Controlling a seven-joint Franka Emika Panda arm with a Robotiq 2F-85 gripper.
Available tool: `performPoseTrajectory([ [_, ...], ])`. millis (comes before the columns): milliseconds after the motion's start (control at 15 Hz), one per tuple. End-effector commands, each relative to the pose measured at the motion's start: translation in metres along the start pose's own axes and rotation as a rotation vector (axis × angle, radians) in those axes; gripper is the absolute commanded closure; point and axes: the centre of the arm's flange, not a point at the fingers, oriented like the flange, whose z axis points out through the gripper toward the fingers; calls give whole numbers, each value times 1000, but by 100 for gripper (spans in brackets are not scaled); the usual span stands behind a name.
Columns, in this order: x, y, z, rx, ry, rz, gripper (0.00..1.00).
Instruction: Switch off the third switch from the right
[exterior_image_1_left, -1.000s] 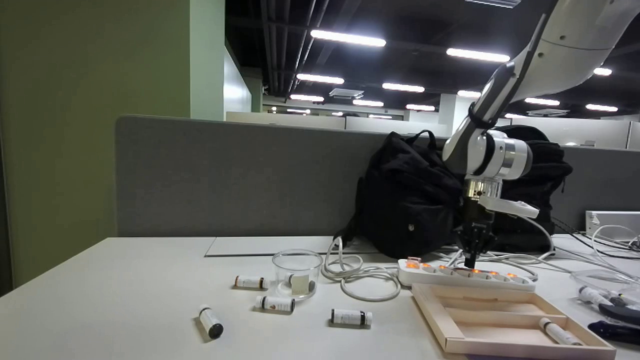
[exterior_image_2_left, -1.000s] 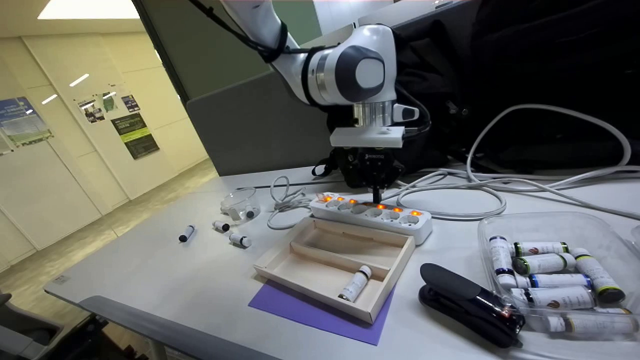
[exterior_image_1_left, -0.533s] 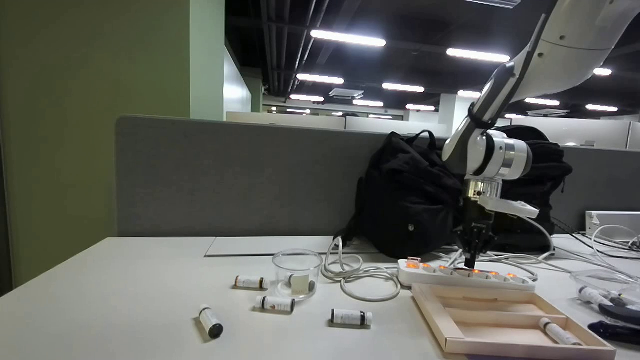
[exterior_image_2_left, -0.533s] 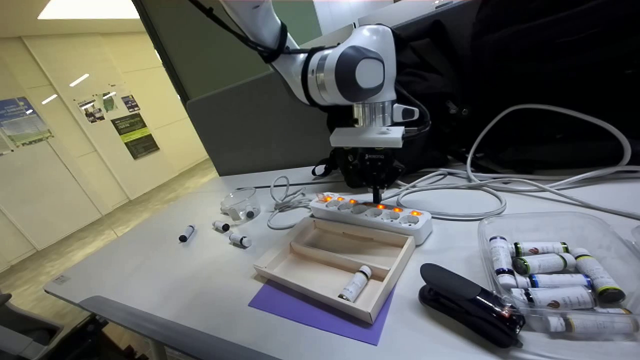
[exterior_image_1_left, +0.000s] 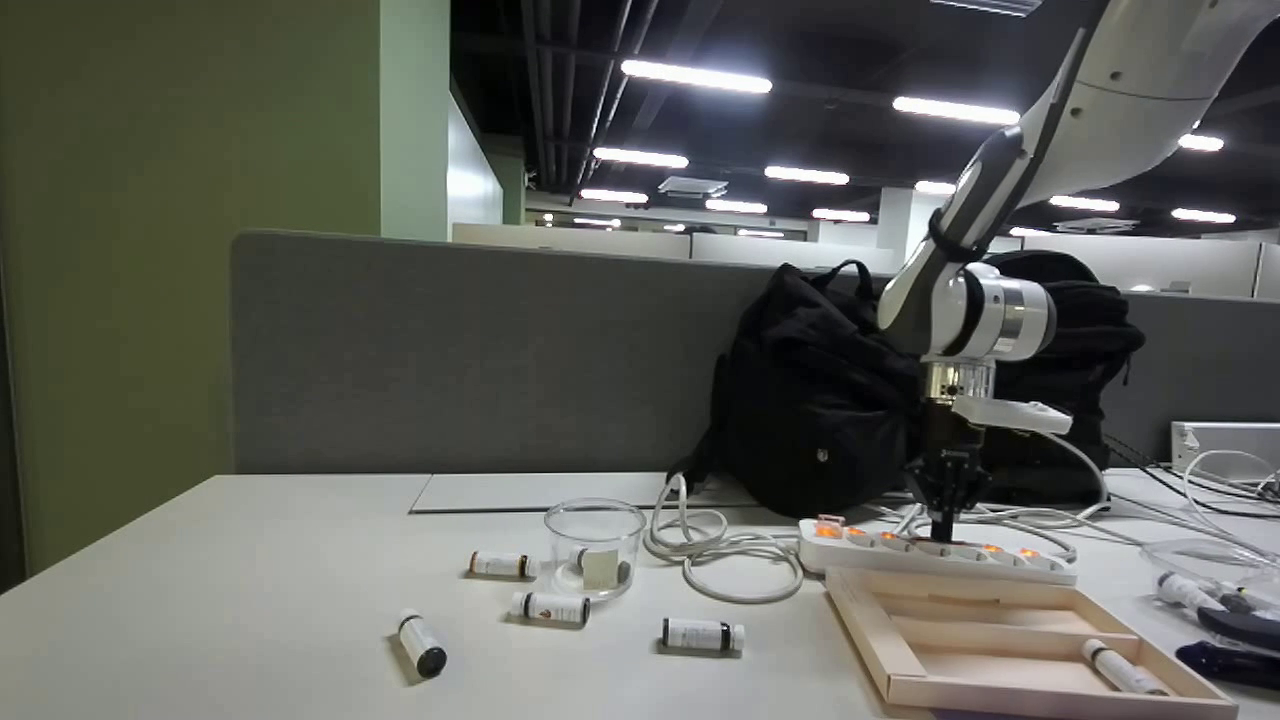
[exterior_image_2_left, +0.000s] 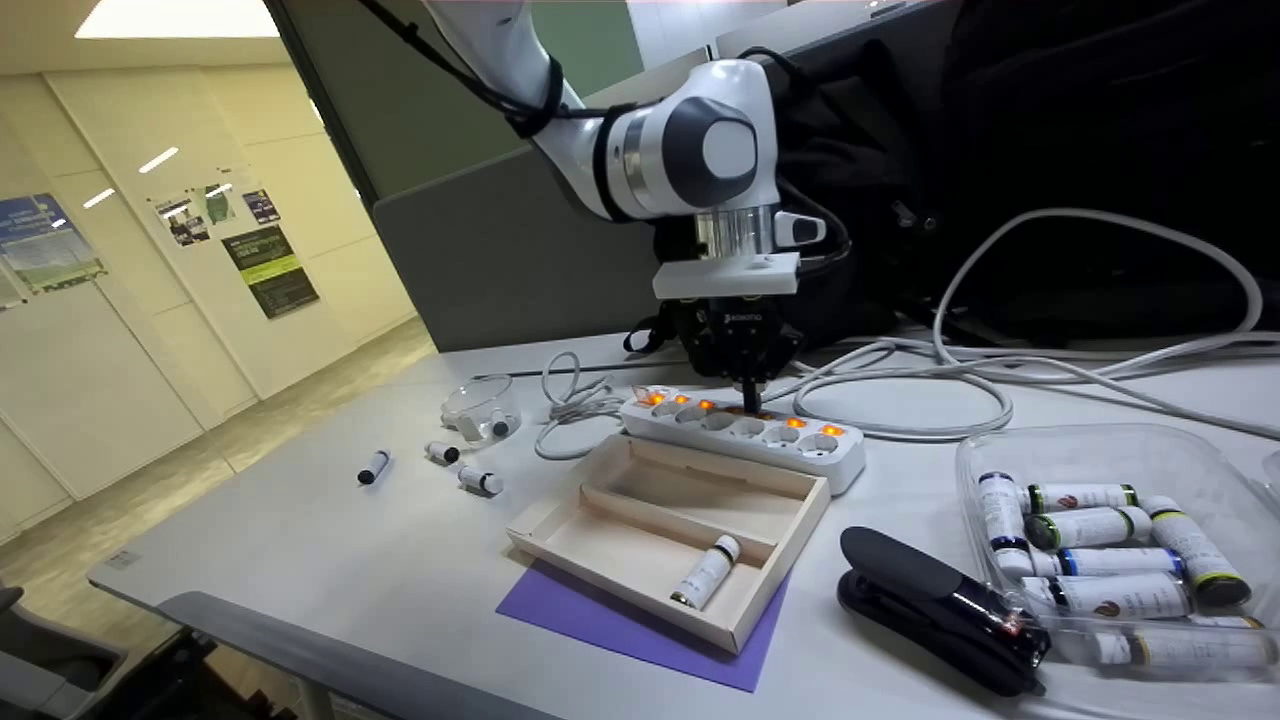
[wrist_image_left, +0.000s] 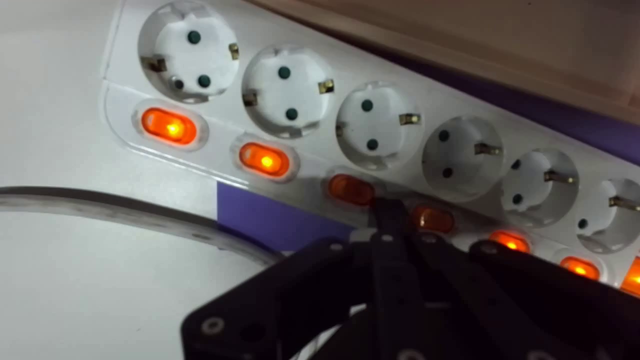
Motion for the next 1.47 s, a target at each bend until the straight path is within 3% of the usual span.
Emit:
performPoseTrajectory([
  [0, -31, -11, 26, -76, -70, -12, 100],
  [267, -30, -19, 24, -125, -71, -18, 100],
  [467, -6, -10, -3, -132, -61, 13, 100],
  [733, 19, 11, -44, -56, -150, 50, 100],
  [800, 24, 17, -56, -38, -175, 55, 74],
  [933, 32, 25, -80, -19, -208, 74, 68],
  [1400, 38, 47, -139, 47, -216, 124, 19],
])
